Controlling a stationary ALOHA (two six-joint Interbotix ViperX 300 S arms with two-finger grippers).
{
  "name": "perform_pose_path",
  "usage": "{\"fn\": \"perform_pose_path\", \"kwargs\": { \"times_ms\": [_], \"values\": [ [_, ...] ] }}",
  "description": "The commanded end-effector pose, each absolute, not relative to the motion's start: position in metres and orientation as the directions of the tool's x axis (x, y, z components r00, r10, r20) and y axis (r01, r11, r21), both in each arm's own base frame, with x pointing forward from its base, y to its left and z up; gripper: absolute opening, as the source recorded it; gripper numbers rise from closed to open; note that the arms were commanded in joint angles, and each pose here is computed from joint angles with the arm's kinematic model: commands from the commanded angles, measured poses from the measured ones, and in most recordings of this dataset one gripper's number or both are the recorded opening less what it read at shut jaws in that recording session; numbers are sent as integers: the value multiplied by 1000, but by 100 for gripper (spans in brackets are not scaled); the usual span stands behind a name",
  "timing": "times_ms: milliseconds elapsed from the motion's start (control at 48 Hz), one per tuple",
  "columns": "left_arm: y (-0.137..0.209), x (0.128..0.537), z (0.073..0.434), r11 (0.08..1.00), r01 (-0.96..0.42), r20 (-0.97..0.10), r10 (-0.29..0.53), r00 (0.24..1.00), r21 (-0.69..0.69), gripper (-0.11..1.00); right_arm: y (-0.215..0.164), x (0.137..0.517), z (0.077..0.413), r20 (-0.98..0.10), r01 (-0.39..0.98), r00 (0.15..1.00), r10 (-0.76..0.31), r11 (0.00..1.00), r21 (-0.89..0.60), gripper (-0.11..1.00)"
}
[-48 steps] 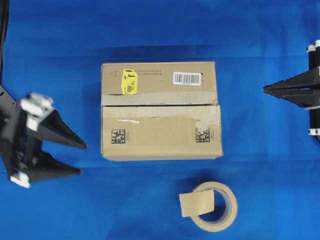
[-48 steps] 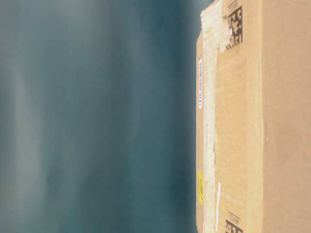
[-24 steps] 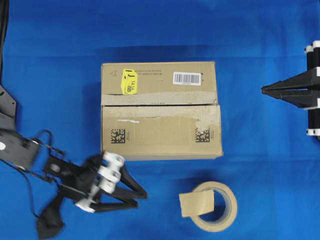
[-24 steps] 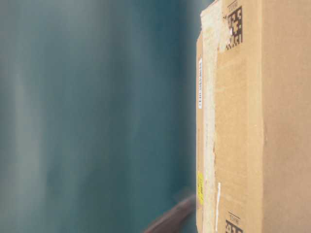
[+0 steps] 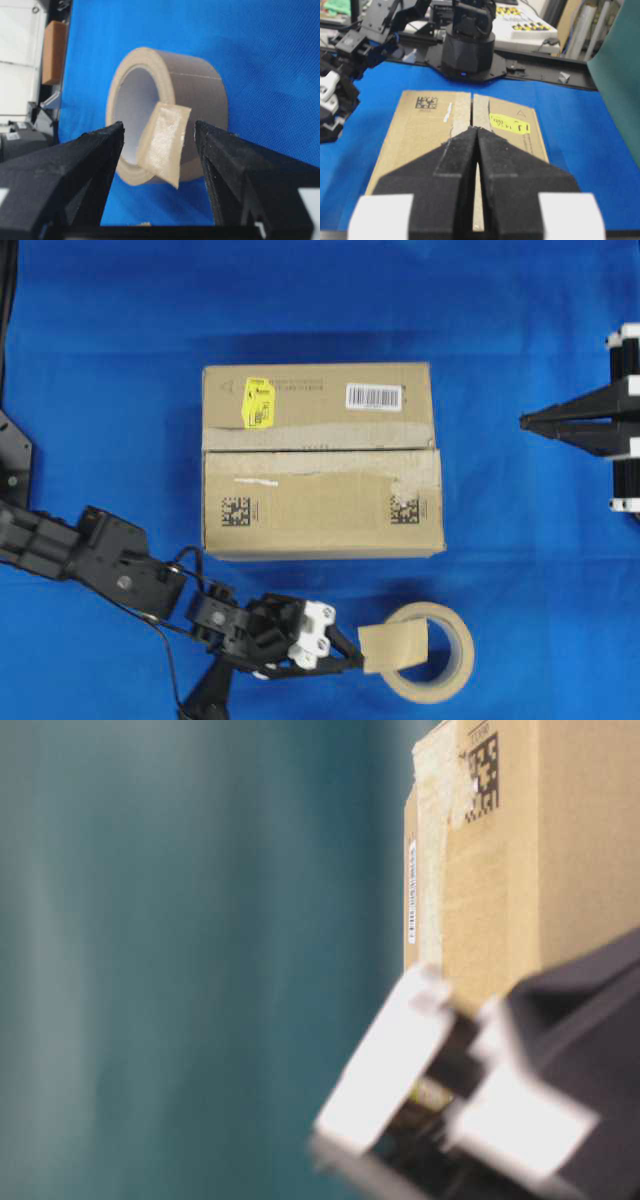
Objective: Apply tape along the seams of the closed cardboard box to seal it securely.
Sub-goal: 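Move the left gripper down to the beige tape roll's free end, then grasp the tape end with the left gripper and pull it out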
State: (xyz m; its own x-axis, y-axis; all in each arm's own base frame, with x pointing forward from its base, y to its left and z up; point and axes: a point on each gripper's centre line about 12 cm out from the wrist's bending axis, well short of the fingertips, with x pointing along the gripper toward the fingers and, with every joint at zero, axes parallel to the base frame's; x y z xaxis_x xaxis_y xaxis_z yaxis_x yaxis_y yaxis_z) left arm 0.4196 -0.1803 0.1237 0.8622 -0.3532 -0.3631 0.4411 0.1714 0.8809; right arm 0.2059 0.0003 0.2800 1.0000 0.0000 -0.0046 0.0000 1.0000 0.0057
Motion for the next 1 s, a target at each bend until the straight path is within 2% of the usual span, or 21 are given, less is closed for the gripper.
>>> {"fn": "perform_pose_path", "kwargs": {
  "times_ms": [0,354,479,583,833,979],
  "values": [
    [-179,435,136,189,399,-320,-346,882,897,56,1,208,289,12,-2,1000,2,1000,1,2],
    [-169,447,127,186,424,-355,-316,880,887,55,1,208,286,-17,-3,1000,3,1000,1,2],
    [-172,446,125,177,440,-372,-319,872,880,52,1,208,285,-23,-3,1000,3,1000,0,2],
    [-173,444,126,179,445,-376,-320,870,877,42,1,208,285,-25,-5,1000,5,1000,0,2],
    [-171,439,129,165,494,-429,-314,847,854,2,1,208,285,-26,-3,1000,3,1000,1,2],
    [-171,438,134,164,495,-431,-315,846,853,1,1,209,284,-31,-3,1000,3,1000,1,2]
  ]
}}
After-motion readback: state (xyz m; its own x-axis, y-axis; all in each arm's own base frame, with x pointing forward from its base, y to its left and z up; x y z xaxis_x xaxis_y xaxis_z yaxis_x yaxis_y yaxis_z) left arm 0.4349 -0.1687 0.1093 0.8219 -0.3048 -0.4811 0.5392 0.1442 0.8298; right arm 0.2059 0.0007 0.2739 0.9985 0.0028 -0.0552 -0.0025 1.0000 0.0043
